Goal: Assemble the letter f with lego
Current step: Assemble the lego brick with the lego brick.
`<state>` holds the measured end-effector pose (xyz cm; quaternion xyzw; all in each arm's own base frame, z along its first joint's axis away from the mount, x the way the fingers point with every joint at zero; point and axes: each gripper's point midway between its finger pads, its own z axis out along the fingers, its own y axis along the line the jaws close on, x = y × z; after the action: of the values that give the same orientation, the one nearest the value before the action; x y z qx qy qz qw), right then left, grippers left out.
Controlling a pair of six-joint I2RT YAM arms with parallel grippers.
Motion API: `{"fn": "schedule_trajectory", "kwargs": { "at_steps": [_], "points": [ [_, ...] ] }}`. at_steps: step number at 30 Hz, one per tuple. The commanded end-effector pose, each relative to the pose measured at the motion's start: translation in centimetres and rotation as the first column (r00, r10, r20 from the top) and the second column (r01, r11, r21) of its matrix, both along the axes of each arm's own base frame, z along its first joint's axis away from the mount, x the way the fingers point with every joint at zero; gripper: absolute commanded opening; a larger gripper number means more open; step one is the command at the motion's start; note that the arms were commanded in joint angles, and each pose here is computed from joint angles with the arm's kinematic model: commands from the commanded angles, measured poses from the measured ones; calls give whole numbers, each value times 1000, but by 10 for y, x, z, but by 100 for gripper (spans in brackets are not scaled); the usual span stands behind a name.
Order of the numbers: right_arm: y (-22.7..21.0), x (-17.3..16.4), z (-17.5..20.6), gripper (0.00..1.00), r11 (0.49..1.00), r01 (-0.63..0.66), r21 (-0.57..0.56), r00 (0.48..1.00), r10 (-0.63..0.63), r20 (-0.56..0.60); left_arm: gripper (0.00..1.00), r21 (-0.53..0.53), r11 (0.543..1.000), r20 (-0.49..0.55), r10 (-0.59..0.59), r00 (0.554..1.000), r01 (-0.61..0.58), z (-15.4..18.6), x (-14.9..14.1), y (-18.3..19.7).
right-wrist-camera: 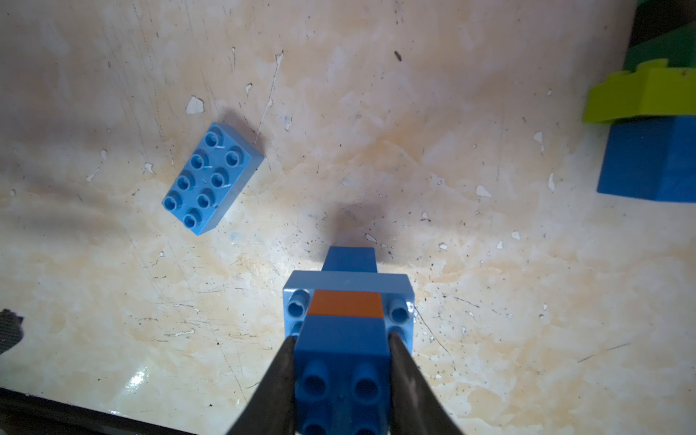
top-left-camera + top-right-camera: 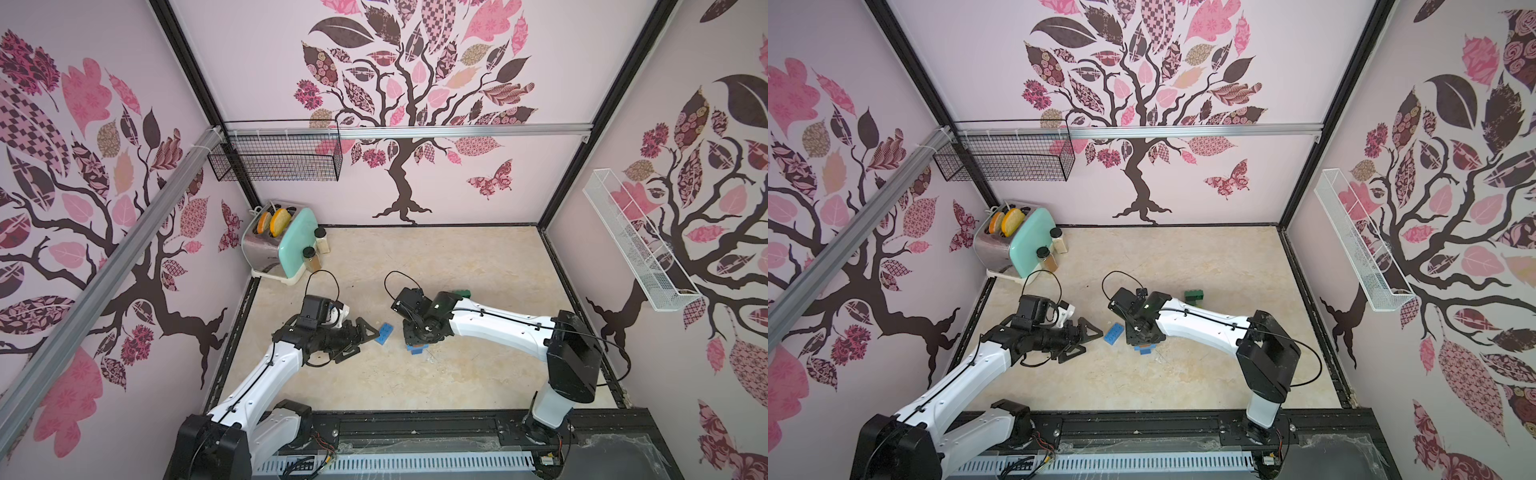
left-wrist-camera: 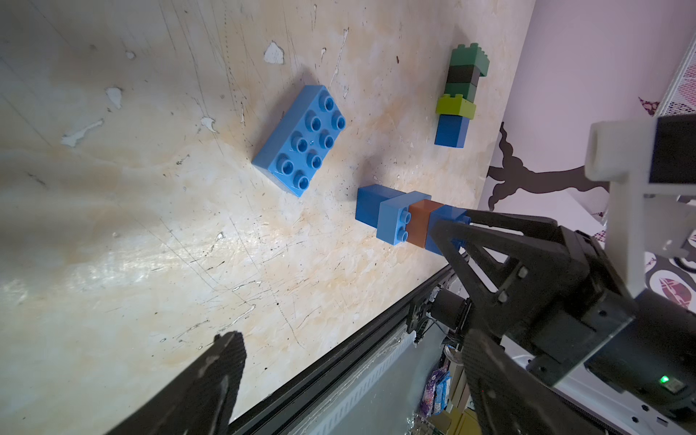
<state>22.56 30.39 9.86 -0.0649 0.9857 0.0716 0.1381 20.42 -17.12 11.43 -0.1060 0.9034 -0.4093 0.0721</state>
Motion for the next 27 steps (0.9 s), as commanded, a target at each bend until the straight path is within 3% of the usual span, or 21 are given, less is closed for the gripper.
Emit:
{"fn": "schedule_trajectory", "kwargs": {
  "at_steps": [1,20,27],
  "points": [
    [-20,-22,-42,35,992,-9,-128,994,-5,-111,94,5,1000,8,4,1000,-4,-1,2,1],
    [1,-5,-2,38,999,-13,-44,999,11,-39,94,5,1000,1,5,1000,-5,-3,3,2],
    [1,-5,0,44,999,-9,-36,999,8,-33,94,5,1000,-1,4,1000,-4,-4,3,2]
  ]
}}
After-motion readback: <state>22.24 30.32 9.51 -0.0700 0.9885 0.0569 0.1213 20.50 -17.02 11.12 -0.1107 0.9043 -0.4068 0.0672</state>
